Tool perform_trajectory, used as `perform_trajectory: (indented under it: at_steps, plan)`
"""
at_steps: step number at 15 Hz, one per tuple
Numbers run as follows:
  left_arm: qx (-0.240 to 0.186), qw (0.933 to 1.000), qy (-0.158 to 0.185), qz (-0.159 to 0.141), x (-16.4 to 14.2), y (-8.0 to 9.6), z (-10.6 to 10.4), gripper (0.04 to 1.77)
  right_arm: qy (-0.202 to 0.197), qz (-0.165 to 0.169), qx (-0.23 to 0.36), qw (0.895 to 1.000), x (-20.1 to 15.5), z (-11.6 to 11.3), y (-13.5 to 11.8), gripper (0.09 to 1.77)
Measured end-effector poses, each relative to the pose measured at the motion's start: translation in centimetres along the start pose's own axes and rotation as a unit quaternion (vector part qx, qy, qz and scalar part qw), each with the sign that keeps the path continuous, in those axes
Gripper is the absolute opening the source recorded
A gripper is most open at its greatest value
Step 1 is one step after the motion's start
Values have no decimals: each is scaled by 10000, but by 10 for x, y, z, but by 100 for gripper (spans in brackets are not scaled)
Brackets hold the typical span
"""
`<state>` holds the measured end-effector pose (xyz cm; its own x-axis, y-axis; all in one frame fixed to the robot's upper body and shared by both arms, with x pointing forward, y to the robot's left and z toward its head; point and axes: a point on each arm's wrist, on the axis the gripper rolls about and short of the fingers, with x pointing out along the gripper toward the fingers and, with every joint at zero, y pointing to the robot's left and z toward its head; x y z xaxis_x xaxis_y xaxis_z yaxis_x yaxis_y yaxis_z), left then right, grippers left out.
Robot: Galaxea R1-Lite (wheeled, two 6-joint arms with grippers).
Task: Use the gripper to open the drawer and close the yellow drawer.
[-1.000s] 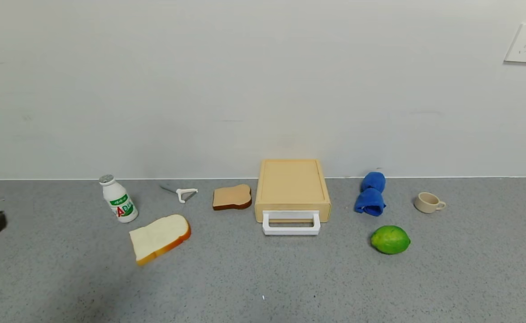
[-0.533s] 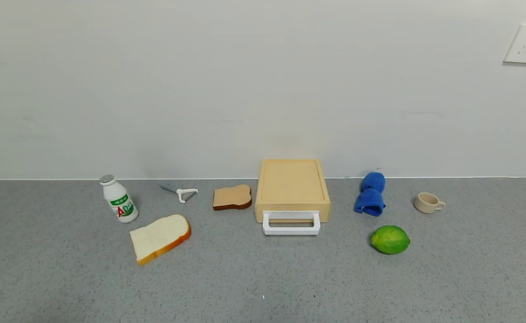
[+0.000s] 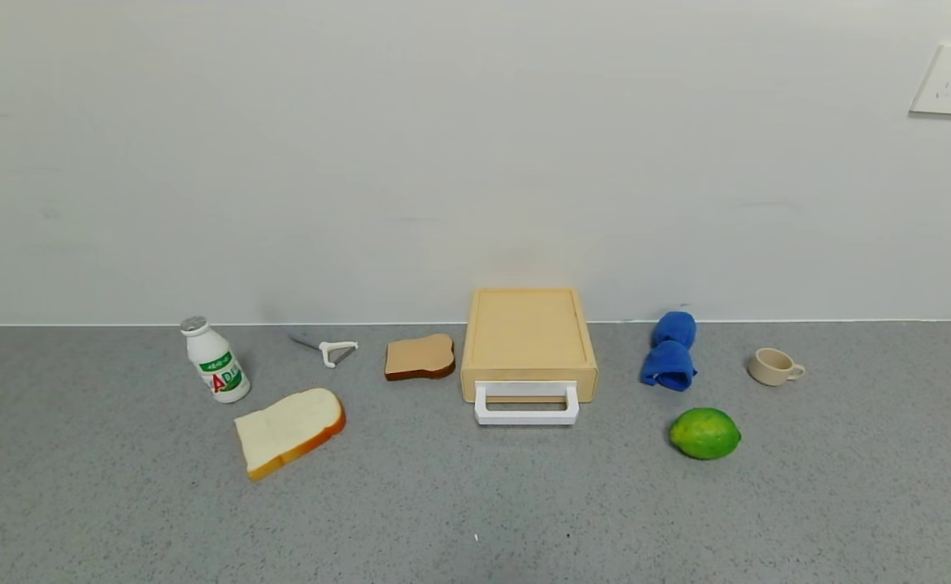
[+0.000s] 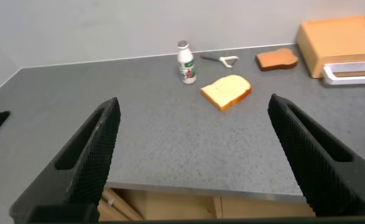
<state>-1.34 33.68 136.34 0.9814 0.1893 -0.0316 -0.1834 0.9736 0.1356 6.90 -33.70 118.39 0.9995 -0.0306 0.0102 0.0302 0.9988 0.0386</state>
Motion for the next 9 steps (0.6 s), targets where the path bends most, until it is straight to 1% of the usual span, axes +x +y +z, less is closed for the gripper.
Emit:
perform_trajectory:
  at_steps: [2,4,6,9]
  plan:
    - [-17,9993,-150,-346,-6,0,-14,172,0,0,0,10000,0,0,0,171]
    - [-27,9981,-354,-496,-7,-3,-30,172,0,1,-2,10000,0,0,0,171]
    - [-17,9956,-767,-537,-2,-7,-44,172,0,1,0,10000,0,0,0,171]
    - [-19,9893,-1384,-469,18,-14,-65,172,2,1,0,10000,0,0,0,171]
